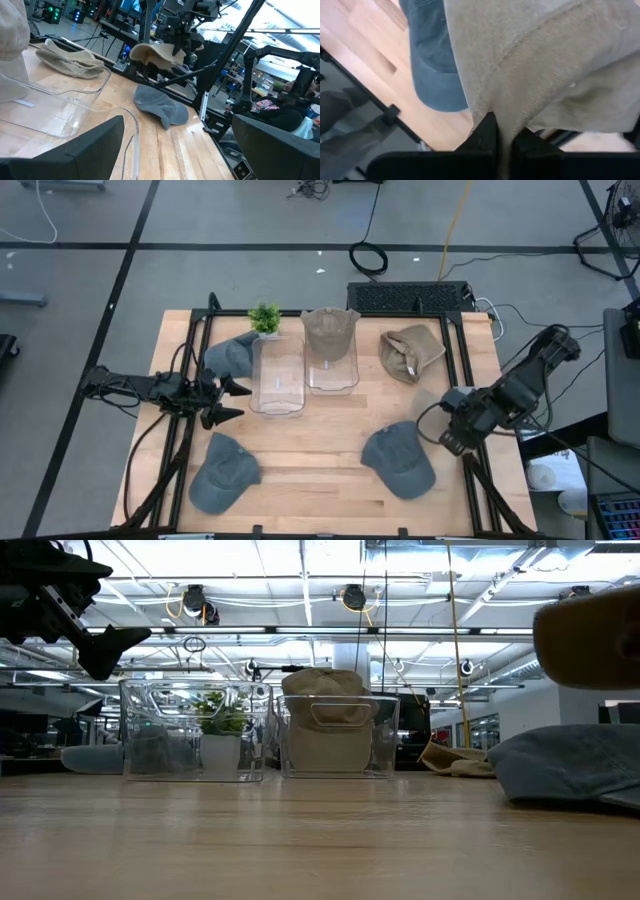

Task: Pick & Place hat
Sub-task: Put the bottom brown cap into the right transparent bin

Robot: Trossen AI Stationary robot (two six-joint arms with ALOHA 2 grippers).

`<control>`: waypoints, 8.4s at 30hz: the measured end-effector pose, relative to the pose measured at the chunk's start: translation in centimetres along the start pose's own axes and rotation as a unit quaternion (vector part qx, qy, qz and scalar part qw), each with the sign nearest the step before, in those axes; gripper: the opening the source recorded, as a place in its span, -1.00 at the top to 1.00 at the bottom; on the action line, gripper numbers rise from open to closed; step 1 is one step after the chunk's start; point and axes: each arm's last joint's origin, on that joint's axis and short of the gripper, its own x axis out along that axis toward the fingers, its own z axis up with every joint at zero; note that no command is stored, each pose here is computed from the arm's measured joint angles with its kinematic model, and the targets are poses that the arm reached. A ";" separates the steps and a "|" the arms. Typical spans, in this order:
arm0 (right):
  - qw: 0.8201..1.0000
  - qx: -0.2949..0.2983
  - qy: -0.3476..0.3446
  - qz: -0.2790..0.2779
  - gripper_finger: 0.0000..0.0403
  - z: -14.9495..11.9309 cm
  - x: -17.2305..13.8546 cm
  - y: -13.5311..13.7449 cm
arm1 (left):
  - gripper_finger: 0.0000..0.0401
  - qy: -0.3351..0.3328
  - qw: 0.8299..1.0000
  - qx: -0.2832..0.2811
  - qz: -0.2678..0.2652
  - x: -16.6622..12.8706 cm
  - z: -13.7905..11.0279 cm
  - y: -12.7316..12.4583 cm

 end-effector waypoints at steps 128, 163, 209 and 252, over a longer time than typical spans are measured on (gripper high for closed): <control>0.895 -0.345 -0.240 -0.150 1.00 20.6 -7.8 11.8 | -0.90 -0.133 0.890 -0.428 0.086 13.3 17.3 -3.2; 0.873 -0.347 -0.286 -0.190 1.00 19.1 -9.5 11.2 | 0.86 -0.146 0.874 -0.461 0.046 18.5 18.7 -2.0; 0.852 -0.164 -0.495 0.050 -0.45 13.8 -20.2 4.2 | 0.96 -0.095 0.987 -0.015 -0.129 17.7 24.8 -5.1; 0.755 -0.244 -0.558 0.244 -0.42 17.3 -22.0 5.9 | 0.96 -0.049 0.987 0.129 -0.080 15.9 31.4 -9.6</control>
